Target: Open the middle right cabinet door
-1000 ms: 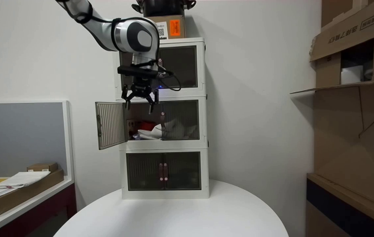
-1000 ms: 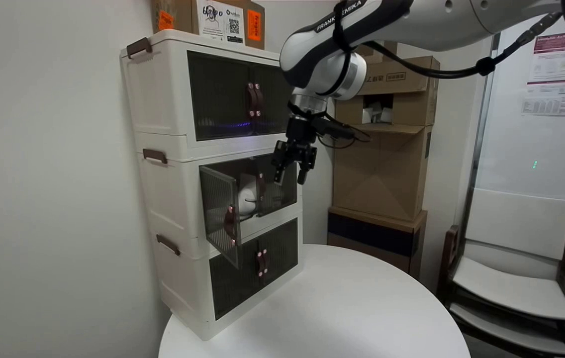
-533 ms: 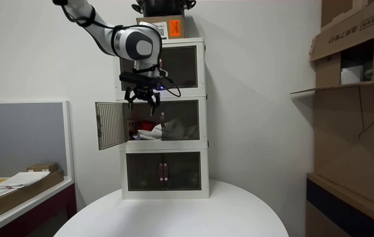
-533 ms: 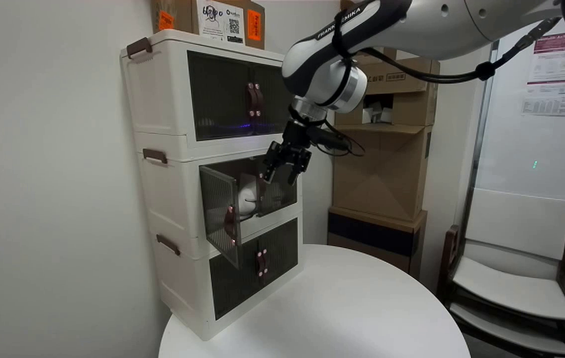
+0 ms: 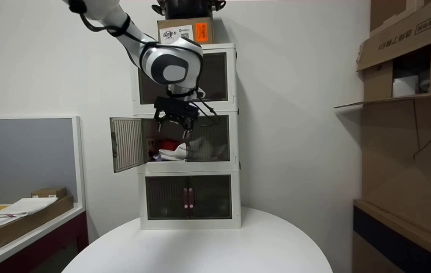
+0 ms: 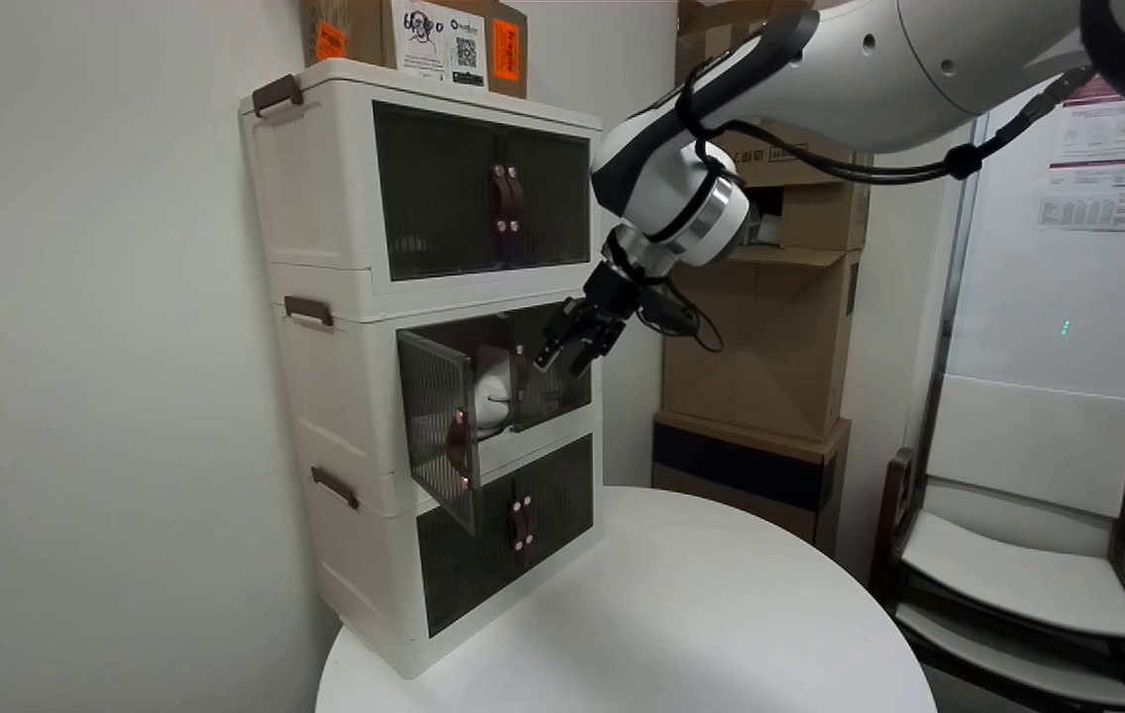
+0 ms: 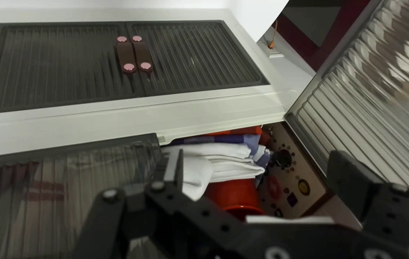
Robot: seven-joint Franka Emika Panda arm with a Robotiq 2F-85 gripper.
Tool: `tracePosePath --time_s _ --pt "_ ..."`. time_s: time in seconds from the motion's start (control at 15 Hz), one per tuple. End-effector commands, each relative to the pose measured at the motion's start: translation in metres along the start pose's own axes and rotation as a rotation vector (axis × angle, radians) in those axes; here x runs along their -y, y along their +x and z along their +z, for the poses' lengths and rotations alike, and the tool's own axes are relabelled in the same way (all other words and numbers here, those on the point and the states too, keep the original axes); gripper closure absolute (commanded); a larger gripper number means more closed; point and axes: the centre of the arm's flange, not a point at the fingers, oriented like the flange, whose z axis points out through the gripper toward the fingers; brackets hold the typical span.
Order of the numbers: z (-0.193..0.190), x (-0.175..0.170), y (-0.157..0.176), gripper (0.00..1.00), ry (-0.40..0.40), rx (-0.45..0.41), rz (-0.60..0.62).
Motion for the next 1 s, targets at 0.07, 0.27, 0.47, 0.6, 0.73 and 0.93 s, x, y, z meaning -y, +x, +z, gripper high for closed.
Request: tracePosePath --time_s 0.07,0.27,0.47,0.6,0.73,0.93 --pt "0.003 -0.025 -0.004 0.0 0.036 -0.102 -0.061" --pt "0.009 -0.038 0.001 0.0 0.08 -0.172 -0.076" --pt "0.018 -0.052 0.009 0.0 0.107 -0.202 -0.085" --pt "0.025 -0.06 0.017 0.0 0.111 -0.209 -0.092" --pt "0.03 -0.065 0.027 0.0 0.113 -0.22 -0.113" --pt "0.038 -0.07 0.043 0.0 0.116 -0.23 -0.138"
